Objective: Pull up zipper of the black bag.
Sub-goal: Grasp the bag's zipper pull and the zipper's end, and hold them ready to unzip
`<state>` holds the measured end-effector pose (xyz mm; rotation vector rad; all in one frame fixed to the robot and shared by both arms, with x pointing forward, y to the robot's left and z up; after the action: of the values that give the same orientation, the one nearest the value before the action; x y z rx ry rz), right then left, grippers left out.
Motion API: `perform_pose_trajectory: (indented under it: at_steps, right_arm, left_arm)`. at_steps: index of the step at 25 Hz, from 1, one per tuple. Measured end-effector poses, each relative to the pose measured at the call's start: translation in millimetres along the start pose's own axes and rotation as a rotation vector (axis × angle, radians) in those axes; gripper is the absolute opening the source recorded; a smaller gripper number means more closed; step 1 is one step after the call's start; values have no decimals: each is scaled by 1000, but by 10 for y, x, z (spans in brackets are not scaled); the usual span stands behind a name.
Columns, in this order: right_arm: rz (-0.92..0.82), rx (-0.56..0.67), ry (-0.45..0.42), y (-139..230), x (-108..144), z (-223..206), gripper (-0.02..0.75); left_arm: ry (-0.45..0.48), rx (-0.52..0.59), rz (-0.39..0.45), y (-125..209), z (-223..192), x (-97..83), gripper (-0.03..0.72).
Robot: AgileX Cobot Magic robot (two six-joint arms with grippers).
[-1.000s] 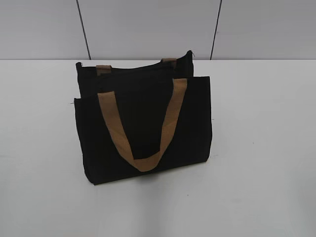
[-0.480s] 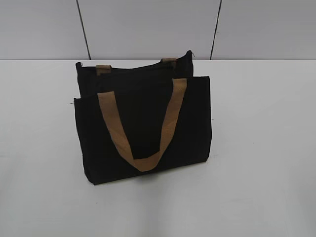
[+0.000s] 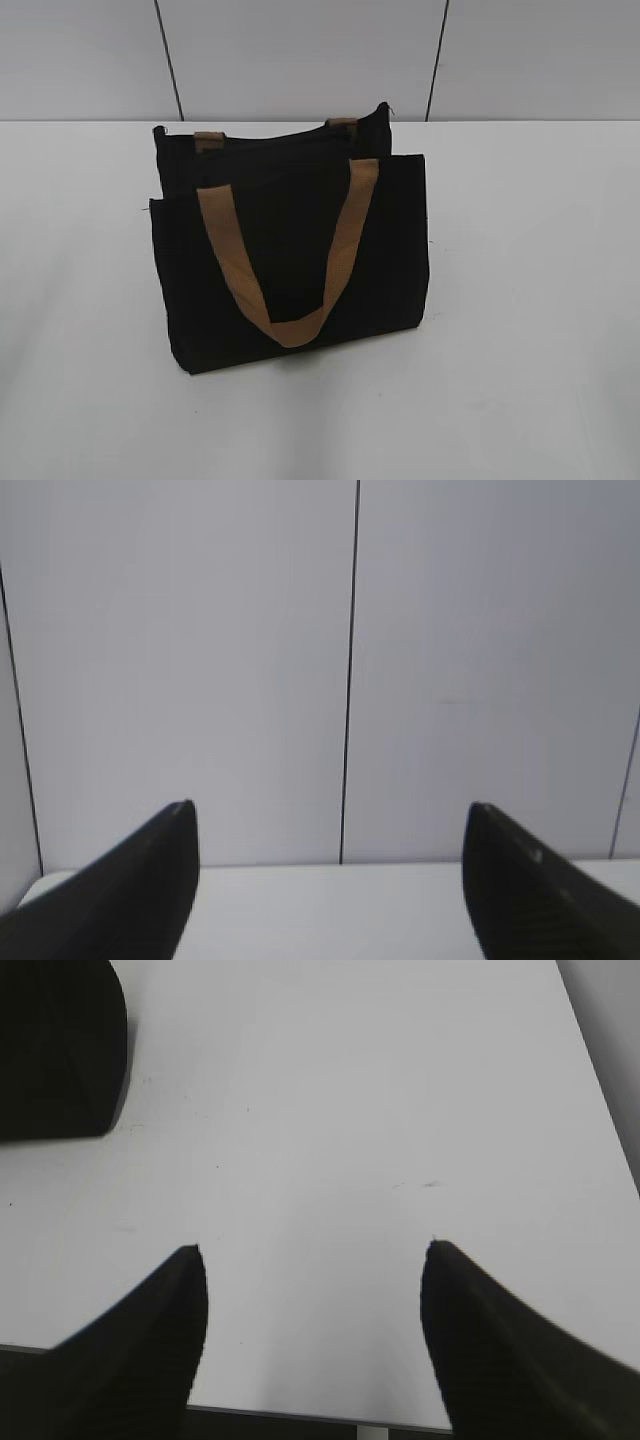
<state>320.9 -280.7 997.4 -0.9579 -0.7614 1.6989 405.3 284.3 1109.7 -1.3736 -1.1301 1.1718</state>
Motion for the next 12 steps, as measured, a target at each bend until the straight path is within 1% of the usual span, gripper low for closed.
perform_pose_trajectory:
  at_steps: [2,5,7,8,12]
  right_arm:
    - [0,0,0,0,0,0,518]
    - [0,0,0,0,0,0,518]
    - [0,0,0,0,0,0,518]
    - [0,0,0,0,0,0,518]
    - [0,0,0,0,0,0,518]
  left_arm:
    - [-8,-68,5,47,-177,36,614]
    - [10,-107,-21,267,-393,27,598]
    - [49,-78,-14,468,-518,-32,593]
    - [72,-52,8,566,-590,-71,591]
    - [198,80,-8,993,-844,-292,590]
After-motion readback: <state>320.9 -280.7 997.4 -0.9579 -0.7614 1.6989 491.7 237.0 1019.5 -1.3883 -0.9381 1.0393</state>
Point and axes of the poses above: a point on each arm's last joint axis where the gripper is mounted, z pointing back along that axis away from the gripper, x along the wrist's bending axis when the last joint is at zero, y = z × x, the point moved 10 cm from there along -z, pointing out along that axis toward the gripper, and after that the axes turned 10 degrees about z, right-handed, at the moved point
